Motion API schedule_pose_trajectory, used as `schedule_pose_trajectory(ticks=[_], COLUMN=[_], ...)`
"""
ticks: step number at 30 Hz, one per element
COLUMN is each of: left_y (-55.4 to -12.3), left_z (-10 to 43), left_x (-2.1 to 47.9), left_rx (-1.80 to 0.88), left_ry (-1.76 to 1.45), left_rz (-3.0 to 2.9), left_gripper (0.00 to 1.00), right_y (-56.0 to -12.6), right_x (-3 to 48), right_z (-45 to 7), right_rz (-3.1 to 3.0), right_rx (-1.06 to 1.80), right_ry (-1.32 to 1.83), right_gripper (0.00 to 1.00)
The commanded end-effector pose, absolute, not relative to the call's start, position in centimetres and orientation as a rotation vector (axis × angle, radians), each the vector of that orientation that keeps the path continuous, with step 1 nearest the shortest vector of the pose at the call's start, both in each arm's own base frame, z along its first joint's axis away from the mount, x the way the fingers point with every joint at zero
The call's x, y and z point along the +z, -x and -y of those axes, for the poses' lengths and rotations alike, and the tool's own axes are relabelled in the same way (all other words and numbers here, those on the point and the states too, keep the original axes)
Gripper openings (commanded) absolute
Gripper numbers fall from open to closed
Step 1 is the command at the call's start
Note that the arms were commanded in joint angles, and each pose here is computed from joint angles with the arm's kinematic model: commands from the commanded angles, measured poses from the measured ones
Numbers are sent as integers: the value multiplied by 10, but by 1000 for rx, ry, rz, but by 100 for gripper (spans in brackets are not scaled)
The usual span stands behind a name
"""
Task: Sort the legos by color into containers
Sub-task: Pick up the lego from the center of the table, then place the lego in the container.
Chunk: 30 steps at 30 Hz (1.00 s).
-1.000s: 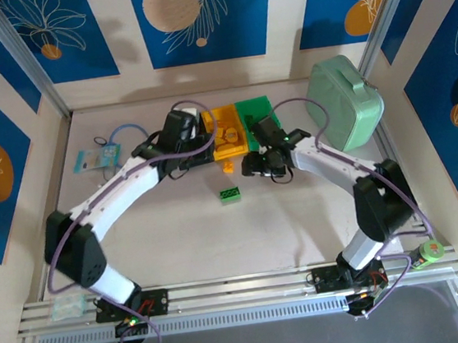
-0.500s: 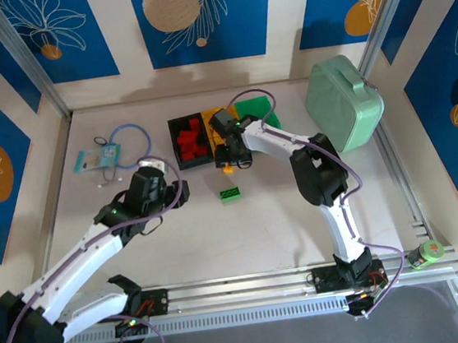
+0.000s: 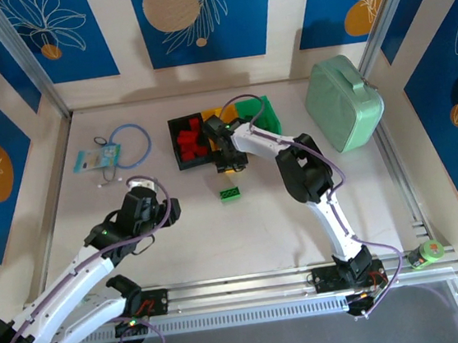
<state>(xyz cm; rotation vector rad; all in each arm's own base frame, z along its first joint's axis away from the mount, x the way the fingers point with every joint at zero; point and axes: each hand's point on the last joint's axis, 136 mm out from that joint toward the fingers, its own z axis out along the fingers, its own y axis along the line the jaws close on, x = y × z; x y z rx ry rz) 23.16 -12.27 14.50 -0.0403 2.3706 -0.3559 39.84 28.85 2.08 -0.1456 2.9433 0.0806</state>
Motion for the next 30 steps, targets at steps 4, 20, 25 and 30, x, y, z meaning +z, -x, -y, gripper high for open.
schedule_pose_trajectory(ticks=[4, 20, 25, 30], left_y=[-234, -232, -227, -225], left_z=[118, 125, 124, 130], left_x=[148, 147, 148, 151], left_rx=[-329, -383, -392, -415], left_ry=[56, 56, 55, 31], left_rz=[-2364, -2362, -2361, -2359], left_gripper=[66, 66, 66, 66], right_y=[-388, -429, -456, -470], right_x=[22, 121, 126, 134], right_z=[-291, -292, -296, -296], right_rz=[-2952, -2757, -2749, -2750], right_rx=[32, 150, 168, 185], right_ry=[181, 168, 169, 165], right_gripper=[30, 25, 28, 69])
